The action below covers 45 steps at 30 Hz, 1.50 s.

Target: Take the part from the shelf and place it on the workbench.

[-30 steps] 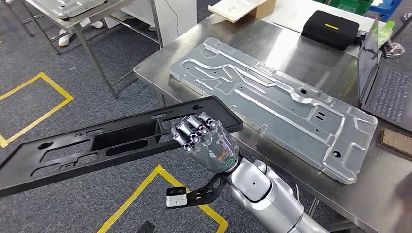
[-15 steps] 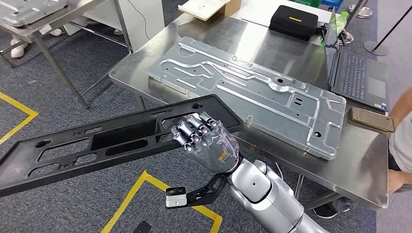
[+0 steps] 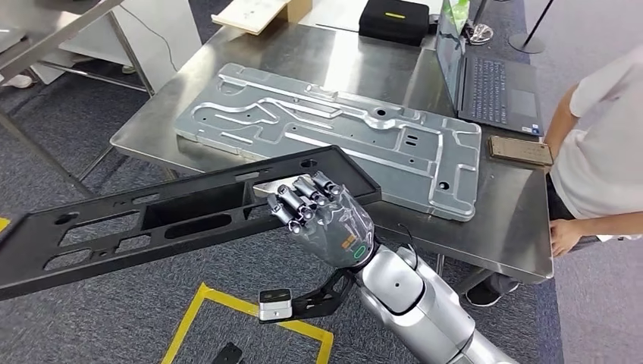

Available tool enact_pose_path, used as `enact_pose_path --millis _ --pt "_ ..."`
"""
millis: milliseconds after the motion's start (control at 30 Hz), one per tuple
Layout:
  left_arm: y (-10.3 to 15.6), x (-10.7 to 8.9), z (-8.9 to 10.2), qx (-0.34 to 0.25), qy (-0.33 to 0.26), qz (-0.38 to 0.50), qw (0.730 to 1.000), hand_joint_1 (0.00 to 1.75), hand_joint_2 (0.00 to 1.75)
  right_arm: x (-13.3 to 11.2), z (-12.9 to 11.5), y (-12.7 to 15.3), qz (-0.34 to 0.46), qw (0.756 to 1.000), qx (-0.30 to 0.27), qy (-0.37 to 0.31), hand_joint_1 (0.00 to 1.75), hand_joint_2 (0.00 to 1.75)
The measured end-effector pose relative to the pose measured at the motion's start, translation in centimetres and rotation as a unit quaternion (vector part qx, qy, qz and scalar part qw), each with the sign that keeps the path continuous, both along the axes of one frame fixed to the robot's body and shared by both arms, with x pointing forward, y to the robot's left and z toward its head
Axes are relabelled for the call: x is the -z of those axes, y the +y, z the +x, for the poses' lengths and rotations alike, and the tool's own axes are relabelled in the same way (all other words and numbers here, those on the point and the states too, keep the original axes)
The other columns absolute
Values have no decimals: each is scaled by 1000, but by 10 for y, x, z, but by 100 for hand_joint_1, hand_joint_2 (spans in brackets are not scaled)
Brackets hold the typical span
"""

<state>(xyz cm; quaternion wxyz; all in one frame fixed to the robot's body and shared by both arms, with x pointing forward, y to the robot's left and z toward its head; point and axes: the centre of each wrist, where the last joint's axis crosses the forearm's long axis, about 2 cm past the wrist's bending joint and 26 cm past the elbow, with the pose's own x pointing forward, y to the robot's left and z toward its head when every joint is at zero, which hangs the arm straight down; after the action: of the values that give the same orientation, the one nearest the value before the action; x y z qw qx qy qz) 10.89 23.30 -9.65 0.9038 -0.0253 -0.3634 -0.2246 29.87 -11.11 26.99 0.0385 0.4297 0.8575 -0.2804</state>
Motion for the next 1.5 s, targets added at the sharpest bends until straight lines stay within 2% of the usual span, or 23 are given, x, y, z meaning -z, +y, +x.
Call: enact_pose_path --millis 1033,1133,1333,1500 --pt "-6 0 -5 0 6 -5 1000 0 0 10 -2 -4 -7 1000 13 8 175 175" --pt "-5 1 -6 -4 6 -6 1000 0 0 14 -1 -5 7 999 10 38 175 175" --pt "-4 1 -6 -10 1 -11 1000 0 0 19 11 -12 69 981 -45 176 175 175" --pt "-5 1 -5 -8 2 -20 1000 0 0 19 17 -17 79 973 -62 207 175 175"
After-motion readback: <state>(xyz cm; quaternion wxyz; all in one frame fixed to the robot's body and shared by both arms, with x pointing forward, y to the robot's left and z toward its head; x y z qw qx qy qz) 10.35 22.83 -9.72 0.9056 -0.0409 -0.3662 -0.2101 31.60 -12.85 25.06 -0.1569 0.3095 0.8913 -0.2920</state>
